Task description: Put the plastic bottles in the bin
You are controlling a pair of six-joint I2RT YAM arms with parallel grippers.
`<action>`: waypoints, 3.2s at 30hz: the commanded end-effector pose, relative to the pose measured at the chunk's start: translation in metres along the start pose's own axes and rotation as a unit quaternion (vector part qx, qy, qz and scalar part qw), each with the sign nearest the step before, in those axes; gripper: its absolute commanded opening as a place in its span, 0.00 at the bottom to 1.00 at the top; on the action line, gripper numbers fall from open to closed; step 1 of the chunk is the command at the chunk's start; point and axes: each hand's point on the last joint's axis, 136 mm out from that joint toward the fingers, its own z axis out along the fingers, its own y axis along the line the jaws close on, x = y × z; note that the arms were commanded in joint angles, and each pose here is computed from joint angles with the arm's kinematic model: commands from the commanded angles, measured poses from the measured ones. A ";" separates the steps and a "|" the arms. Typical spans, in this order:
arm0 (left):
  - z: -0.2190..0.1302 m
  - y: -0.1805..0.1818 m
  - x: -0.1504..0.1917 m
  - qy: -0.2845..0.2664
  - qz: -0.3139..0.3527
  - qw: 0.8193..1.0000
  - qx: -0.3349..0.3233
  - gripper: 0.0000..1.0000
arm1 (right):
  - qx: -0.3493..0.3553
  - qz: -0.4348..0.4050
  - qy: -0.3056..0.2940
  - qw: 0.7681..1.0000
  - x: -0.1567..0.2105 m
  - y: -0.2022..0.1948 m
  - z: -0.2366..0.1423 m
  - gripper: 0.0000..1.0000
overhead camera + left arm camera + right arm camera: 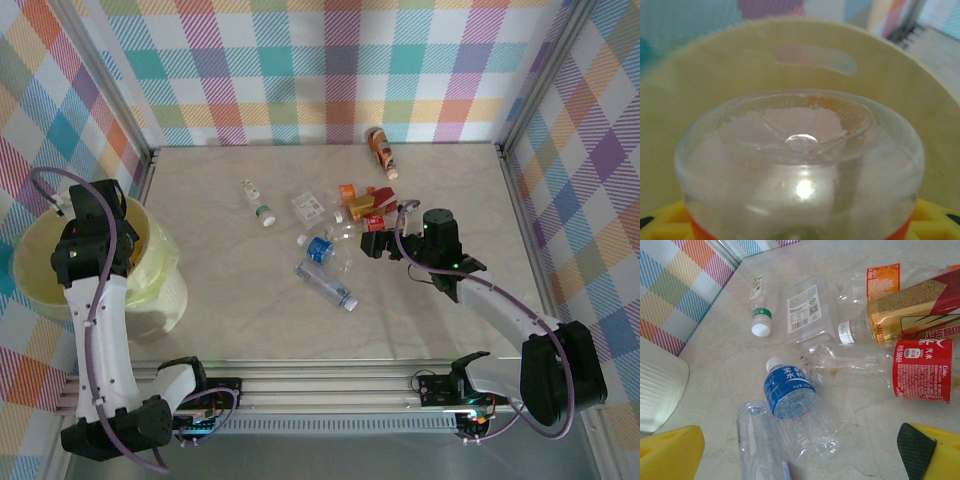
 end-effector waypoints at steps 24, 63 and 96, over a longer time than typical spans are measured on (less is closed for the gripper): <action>-0.017 -0.041 0.002 0.004 -0.034 0.988 0.148 0.80 | -0.013 -0.021 0.009 1.000 -0.001 0.006 0.005 1.00; -0.183 -0.239 -0.007 0.017 -0.026 0.819 0.573 1.00 | -0.033 -0.131 0.124 0.983 0.110 0.045 -0.004 1.00; -0.138 -0.281 0.044 0.072 -0.006 0.849 0.523 1.00 | -0.010 -0.322 0.184 0.929 0.179 0.065 0.068 0.65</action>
